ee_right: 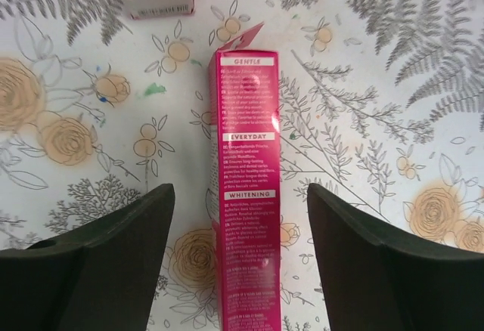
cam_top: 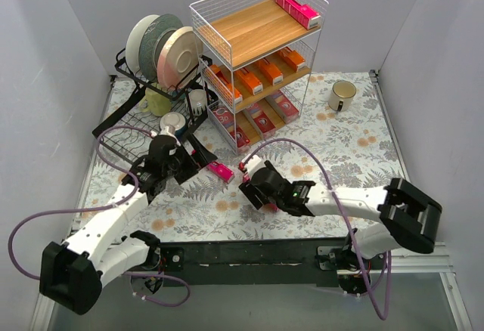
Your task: Place and organize the toothpastes onto the shelf
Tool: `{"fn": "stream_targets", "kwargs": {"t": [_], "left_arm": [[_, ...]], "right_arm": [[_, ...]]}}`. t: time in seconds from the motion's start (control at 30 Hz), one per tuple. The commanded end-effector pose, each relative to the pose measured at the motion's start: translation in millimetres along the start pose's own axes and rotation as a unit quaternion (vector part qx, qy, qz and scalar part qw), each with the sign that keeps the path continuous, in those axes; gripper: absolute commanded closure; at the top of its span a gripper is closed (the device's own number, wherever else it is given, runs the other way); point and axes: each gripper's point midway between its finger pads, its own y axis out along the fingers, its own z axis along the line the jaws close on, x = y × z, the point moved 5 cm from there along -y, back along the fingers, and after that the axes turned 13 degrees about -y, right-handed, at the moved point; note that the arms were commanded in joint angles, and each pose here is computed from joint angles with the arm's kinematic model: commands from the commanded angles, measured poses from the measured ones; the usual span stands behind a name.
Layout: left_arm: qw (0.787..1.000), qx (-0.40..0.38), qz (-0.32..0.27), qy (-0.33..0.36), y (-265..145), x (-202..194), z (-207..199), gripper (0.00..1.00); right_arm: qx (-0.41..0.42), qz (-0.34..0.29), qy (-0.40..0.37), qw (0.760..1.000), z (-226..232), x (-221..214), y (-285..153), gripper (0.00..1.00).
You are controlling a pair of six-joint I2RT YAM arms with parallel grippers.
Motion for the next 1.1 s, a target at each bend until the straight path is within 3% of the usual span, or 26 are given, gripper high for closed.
{"fn": "stream_targets", "kwargs": {"t": [0.0, 0.17, 0.47, 0.77, 1.07], "left_arm": [[0.996, 0.022, 0.055, -0.072, 10, -17, -10, 0.02], [0.993, 0.053, 0.061, -0.089, 26, -36, -24, 0.02], [0.986, 0.147, -0.019, -0.076, 60, -71, -47, 0.02], [0.959, 0.281, -0.036, -0.021, 105, -109, -51, 0.02], [0.938, 0.346, -0.024, -0.002, 128, -128, -25, 0.16]], "right_arm": [[-0.034, -0.060, 0.058, 0.996, -17, 22, -27, 0.18], [-0.152, -0.049, 0.122, 0.980, -48, 0, -49, 0.09], [-0.274, -0.034, 0.216, 0.937, -75, -47, -70, 0.02], [-0.284, -0.085, 0.264, 0.918, -81, -67, -79, 0.01], [-0.273, -0.111, 0.261, 0.919, -81, -76, -80, 0.02]]}}
